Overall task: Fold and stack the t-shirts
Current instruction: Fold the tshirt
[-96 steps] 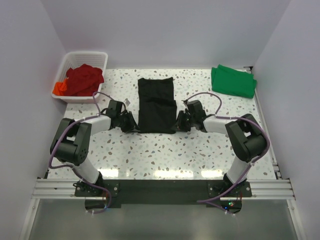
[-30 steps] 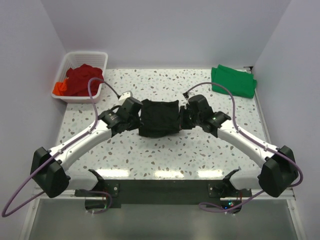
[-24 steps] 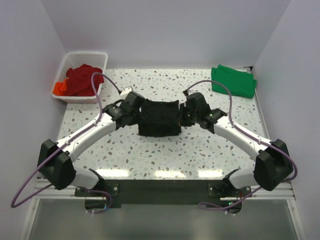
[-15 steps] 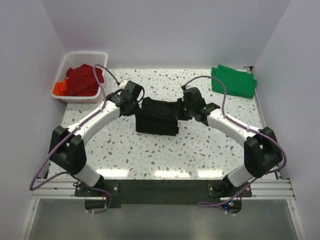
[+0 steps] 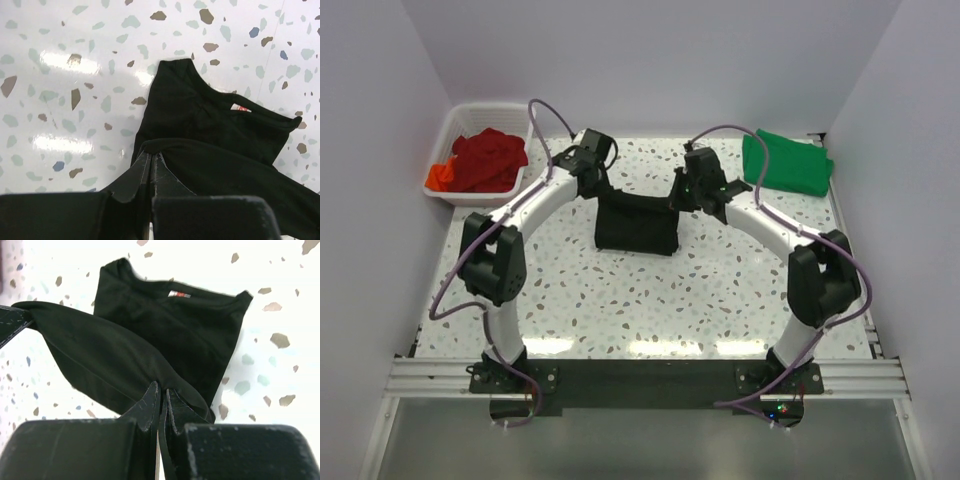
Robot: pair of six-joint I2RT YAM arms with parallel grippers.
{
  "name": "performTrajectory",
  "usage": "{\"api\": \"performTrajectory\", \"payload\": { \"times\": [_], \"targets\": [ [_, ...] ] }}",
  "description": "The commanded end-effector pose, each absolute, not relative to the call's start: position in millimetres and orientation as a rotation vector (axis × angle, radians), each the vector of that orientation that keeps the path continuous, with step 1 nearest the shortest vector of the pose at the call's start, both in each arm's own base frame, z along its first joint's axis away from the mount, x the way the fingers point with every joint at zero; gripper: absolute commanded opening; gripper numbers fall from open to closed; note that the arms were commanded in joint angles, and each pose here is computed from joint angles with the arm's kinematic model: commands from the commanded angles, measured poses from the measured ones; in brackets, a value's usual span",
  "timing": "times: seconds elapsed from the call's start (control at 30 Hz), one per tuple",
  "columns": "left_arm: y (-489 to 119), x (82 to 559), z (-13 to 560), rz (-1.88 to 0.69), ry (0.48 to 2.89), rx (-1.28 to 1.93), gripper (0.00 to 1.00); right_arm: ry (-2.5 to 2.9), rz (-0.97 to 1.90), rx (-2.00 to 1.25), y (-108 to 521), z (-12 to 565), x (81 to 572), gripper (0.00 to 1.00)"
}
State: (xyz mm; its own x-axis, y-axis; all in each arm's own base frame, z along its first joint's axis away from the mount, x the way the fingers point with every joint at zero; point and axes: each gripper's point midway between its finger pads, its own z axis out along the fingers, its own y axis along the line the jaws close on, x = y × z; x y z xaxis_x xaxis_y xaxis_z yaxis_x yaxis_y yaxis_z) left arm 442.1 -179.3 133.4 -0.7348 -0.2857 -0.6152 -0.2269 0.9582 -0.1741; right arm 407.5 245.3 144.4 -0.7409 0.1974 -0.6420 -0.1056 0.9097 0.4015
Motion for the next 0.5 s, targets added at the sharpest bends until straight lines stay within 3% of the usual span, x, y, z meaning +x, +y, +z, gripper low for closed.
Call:
{"api": "performTrajectory", "payload": {
  "times": [0.0, 0.4, 0.43, 0.47],
  "targets": [
    [-189.5, 478.4, 140.6, -0.162, 2.387, -0.3, 0.0, 2.268, 0.492, 0.089, 239.9, 158.7, 439.8, 0.0],
    [-203.1, 525.6, 101.1, -0.206, 2.425, -0.227, 0.0, 2.307, 0.414, 0.159, 239.4, 129.0, 481.9, 0.0],
    [-203.0, 528.8, 99.8, -0.207, 2.422, -0.208, 0.04, 2.304, 0.409, 0.172, 239.6, 129.4, 483.4, 0.0],
    [-202.3, 531.3, 97.4, -0.202, 2.418, -0.203, 0.17, 2.289, 0.389, 0.192, 236.1, 132.1, 487.5, 0.09]
  ]
}}
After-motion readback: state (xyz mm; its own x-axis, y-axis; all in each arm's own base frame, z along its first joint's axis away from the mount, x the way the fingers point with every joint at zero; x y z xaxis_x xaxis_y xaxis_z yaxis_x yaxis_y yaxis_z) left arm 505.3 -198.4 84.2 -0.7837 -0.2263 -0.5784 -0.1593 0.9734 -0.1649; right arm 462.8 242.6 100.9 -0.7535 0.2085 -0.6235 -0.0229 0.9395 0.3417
